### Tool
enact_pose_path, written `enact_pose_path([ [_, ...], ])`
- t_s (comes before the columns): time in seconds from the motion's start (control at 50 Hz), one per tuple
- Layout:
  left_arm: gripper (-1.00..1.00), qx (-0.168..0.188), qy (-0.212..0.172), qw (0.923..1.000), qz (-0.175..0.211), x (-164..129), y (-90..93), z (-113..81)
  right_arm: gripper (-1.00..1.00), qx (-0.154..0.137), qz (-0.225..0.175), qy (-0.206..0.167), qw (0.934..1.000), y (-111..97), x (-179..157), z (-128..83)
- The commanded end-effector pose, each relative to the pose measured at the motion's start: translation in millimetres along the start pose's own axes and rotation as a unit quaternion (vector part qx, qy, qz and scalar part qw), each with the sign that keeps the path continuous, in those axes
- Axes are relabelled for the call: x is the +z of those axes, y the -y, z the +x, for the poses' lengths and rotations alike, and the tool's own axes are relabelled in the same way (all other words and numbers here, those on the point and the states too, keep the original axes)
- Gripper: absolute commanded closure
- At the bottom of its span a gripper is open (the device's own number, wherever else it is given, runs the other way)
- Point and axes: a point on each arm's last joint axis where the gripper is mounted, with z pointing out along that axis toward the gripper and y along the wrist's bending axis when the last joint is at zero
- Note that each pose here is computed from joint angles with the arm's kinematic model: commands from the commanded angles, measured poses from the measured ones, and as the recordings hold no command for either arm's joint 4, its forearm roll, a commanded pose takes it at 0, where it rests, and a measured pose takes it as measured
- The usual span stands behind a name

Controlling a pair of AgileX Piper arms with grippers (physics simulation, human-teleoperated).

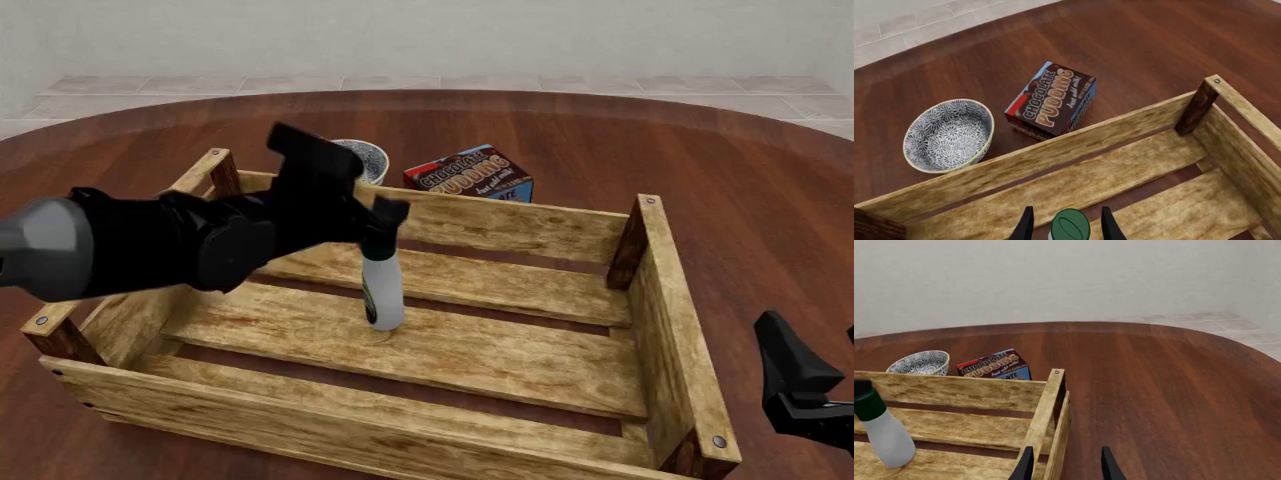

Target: Pick up the salad dressing and put it in the tray.

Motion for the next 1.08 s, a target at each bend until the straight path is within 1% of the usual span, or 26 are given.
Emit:
enact_pose_path([
  [0.02, -1.0, 0.002, 0.013, 0.9999, 0.002, -12, 1.4, -13.2, -1.0, -0.002, -0.001, -0.001, 1.0, 0, 0, 0],
  [0.24, -1.0, 0.001, 0.029, 0.9996, 0.0, -25, 0.2, -25.6, -1.0, -0.002, -0.002, -0.002, 1.0, 0, 1, 0],
  [0.4, -1.0, 0.009, 0.047, 0.9989, 0.002, -41, 1.7, -35.6, -1.0, -0.004, -0.002, -0.001, 1.0, 0, 1, 0],
  [0.6, -1.0, 0.018, 0.063, 0.9978, 0.0, -58, 0.5, -41.9, -1.0, -0.004, -0.002, 0.0, 1.0, 0, 0, 0],
  [0.62, -1.0, 0.021, 0.07, 0.9973, -0.002, -64, -0.1, -44.4, -1.0, -0.004, -0.001, 0.0, 1.0, 0, 0, 0],
  [0.94, -1.0, 0.031, 0.098, 0.9947, -0.007, -92, -2.4, -51.6, -1.0, -0.005, -0.002, 0.0, 1.0, 0, -1, 0],
  [1.08, -1.0, 0.027, 0.101, 0.9944, -0.012, -95, -5.2, -51.7, -1.0, -0.004, -0.001, 0.0, 1.0, 0, -1, 0],
])
